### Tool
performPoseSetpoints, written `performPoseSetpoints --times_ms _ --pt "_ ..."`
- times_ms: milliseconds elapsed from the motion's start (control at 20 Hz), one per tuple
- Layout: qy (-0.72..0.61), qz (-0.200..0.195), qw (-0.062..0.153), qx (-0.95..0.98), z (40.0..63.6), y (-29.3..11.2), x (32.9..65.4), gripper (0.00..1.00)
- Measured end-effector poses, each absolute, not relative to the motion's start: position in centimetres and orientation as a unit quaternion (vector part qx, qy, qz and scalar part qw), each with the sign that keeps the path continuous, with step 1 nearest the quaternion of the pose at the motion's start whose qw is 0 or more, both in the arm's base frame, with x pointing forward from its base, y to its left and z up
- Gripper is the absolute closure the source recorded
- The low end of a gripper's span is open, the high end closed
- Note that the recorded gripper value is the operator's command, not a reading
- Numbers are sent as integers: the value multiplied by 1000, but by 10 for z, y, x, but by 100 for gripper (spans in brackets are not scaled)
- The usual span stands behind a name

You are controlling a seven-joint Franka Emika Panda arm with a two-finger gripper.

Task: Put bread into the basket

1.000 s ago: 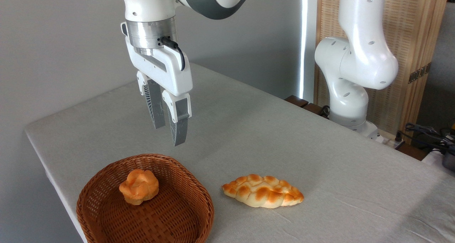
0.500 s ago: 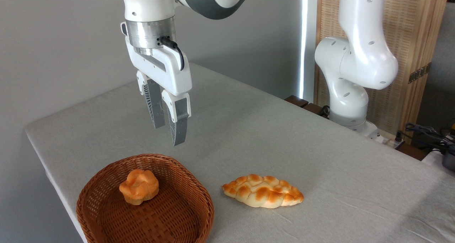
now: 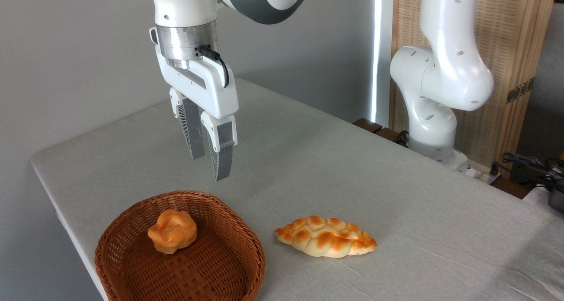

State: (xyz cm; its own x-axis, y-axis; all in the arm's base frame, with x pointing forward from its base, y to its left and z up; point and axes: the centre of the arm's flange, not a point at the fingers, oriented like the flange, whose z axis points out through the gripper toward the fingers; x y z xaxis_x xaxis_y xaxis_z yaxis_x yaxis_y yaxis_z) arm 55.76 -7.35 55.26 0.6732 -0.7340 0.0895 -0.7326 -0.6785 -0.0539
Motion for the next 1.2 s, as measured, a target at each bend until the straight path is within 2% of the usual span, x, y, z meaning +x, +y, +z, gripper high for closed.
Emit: performPoseSetpoints --times_ms 350,650,900,1100,1200 --pt "393 -38 3 -919 558 -60 551 0" --pt "445 -29 0 -895 550 11 536 0" --pt "526 -17 -16 -850 522 50 510 0" --pt "604 -9 -37 -796 495 72 485 0" --pt "643 6 -35 -765 482 79 478 0"
